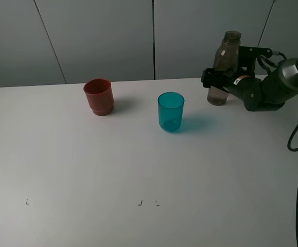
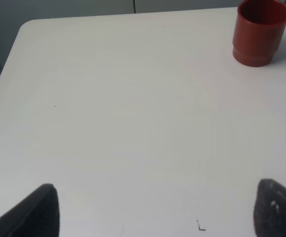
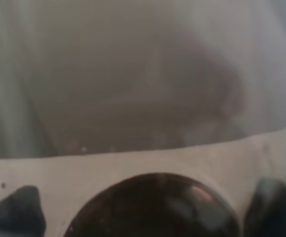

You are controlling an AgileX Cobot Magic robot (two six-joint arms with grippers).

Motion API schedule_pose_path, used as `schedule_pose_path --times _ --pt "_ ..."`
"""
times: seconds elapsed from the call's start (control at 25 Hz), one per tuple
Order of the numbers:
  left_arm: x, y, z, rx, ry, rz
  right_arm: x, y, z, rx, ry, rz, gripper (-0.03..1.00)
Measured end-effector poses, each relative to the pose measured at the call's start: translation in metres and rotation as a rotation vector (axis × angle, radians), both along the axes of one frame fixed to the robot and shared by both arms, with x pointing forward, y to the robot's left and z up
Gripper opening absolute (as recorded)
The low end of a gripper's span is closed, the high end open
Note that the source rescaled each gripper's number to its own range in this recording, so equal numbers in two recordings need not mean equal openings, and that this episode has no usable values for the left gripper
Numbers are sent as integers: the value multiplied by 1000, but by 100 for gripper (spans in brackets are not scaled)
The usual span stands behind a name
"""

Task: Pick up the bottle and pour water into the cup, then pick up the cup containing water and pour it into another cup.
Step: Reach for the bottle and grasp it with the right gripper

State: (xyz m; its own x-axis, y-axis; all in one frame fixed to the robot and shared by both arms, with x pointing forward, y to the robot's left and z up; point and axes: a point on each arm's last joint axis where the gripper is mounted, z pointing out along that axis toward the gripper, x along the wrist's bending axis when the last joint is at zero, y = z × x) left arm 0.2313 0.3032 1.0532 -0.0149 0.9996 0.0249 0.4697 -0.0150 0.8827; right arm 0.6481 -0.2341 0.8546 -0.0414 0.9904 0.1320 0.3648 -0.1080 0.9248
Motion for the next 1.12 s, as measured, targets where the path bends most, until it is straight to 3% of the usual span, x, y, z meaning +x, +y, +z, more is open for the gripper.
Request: schedule_pose_path --times 0.84,0.88,0.92,0.96,1.0,1.04,1.12 --pt "0 0 0 0 0 0 5 4 4 -21 -10 43 100" --pt "0 0 0 0 0 0 5 4 4 -22 -9 43 95" --pt "0 0 0 0 0 0 5 4 3 -22 -7 43 83" --pt "0 0 0 0 0 0 5 4 3 -22 -6 43 59" --pt "0 0 0 0 0 0 4 4 3 -25 -1 46 26" --pt "0 0 0 0 0 0 4 4 2 -28 4 47 1" --pt "0 0 0 0 0 0 4 3 2 -31 7 50 0"
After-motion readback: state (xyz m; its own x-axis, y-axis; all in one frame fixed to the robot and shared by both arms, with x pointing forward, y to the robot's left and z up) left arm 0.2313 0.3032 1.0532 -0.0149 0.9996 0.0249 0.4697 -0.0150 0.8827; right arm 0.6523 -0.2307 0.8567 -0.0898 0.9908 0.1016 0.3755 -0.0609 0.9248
